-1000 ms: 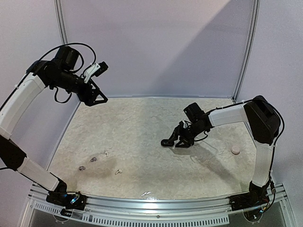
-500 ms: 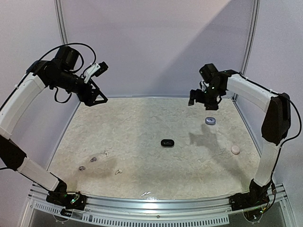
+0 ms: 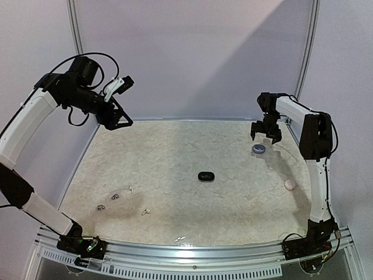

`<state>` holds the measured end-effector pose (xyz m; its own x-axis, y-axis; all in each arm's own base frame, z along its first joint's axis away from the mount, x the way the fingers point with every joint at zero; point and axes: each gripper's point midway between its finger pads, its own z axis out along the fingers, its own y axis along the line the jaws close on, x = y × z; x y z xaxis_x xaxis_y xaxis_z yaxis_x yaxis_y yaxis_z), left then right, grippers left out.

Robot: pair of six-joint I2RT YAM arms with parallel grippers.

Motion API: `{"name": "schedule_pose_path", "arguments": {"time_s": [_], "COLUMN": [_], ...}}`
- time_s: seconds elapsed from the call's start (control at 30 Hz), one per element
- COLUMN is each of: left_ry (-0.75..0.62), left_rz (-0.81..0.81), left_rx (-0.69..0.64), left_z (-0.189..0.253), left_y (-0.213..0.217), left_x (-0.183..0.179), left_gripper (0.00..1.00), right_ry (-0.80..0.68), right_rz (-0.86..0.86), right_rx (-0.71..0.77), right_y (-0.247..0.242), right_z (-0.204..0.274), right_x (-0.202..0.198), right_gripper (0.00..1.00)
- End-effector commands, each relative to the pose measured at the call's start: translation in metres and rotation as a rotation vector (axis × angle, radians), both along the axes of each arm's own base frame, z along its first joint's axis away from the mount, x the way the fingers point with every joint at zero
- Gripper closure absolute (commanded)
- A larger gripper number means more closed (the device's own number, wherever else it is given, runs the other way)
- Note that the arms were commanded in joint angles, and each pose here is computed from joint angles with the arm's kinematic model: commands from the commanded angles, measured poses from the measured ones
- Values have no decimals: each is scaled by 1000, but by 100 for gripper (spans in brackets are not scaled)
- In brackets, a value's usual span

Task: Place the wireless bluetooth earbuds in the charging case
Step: Move the charging case to the center of the board.

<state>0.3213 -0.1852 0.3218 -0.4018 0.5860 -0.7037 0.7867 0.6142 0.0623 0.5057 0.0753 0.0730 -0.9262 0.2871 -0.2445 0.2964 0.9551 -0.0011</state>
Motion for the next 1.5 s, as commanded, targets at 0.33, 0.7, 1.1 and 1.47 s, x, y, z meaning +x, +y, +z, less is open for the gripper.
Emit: {"name": "schedule_pose_path", "arguments": {"time_s": [0.33,0.7,1.1,1.47], "left_ry": [-10,-27,-36,-27], "left_rz": [9,5,-7,-9], "left_rx": [9,15,0,-3], "left_z": [4,10,19,19], "left_y": [1,2,-2,0], "left_x": [15,16,20,16], "left_gripper": [12,12,12,13], "right_ry": [-51,103,409,503], "right_rz": [-452,-880,-1037,-1010], "right_rx": [352,516,586,495], "right_y": [-15,1,22,16], "right_z": [-10,-37,-71,-76], "right_x": [27,6,-33,-66], "right_gripper": [1,1,1,1]}}
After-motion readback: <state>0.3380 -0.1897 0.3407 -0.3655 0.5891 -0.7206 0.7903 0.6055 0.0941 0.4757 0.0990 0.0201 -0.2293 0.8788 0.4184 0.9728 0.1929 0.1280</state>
